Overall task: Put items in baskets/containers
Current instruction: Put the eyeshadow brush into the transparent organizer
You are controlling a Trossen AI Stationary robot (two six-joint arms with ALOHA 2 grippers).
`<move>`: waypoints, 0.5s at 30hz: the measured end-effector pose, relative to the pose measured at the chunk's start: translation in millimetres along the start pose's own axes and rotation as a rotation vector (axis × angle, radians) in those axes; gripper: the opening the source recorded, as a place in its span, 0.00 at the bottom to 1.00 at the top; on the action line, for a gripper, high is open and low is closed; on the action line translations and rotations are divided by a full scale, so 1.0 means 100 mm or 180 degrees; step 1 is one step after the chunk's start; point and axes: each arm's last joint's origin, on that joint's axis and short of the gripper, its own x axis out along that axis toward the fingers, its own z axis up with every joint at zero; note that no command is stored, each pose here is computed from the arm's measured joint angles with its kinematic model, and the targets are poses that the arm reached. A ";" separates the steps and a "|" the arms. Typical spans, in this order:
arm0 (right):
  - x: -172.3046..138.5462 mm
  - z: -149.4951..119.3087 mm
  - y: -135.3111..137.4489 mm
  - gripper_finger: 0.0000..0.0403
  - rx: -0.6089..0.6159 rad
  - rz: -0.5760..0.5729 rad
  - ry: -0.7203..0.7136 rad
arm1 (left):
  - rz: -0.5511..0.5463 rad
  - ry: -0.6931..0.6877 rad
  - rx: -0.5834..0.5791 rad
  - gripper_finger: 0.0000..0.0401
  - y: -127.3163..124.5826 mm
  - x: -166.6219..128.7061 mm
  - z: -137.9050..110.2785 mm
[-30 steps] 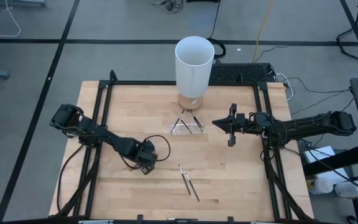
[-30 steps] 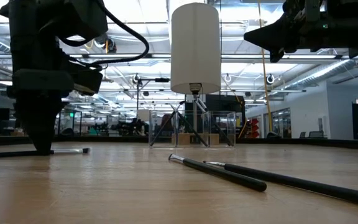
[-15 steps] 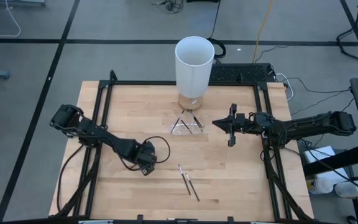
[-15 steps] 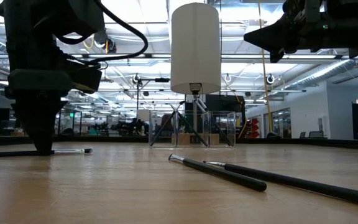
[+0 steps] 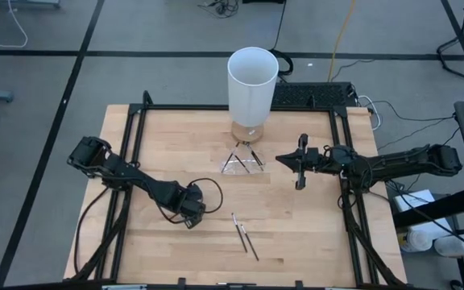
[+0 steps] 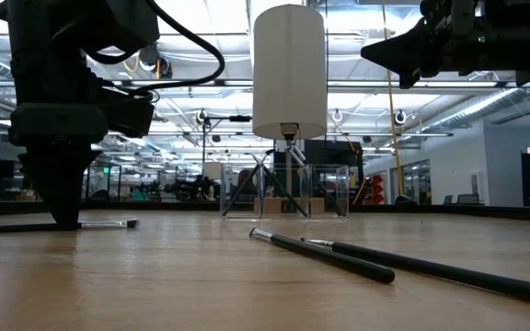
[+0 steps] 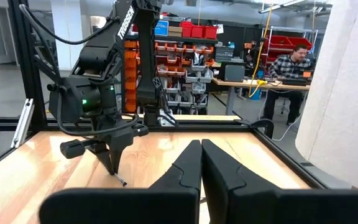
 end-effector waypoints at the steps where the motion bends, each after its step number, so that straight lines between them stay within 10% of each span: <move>1: 0.00 0.00 0.00 0.00 -0.0007 0.0000 -0.0002 | -0.0003 0.0006 0.0026 0.06 0.00 0.00 0.00; 15: 0.00 0.02 0.00 0.00 -0.0075 -0.0020 -0.0062 | 0.0006 -0.0009 0.0039 0.02 0.00 -0.01 0.00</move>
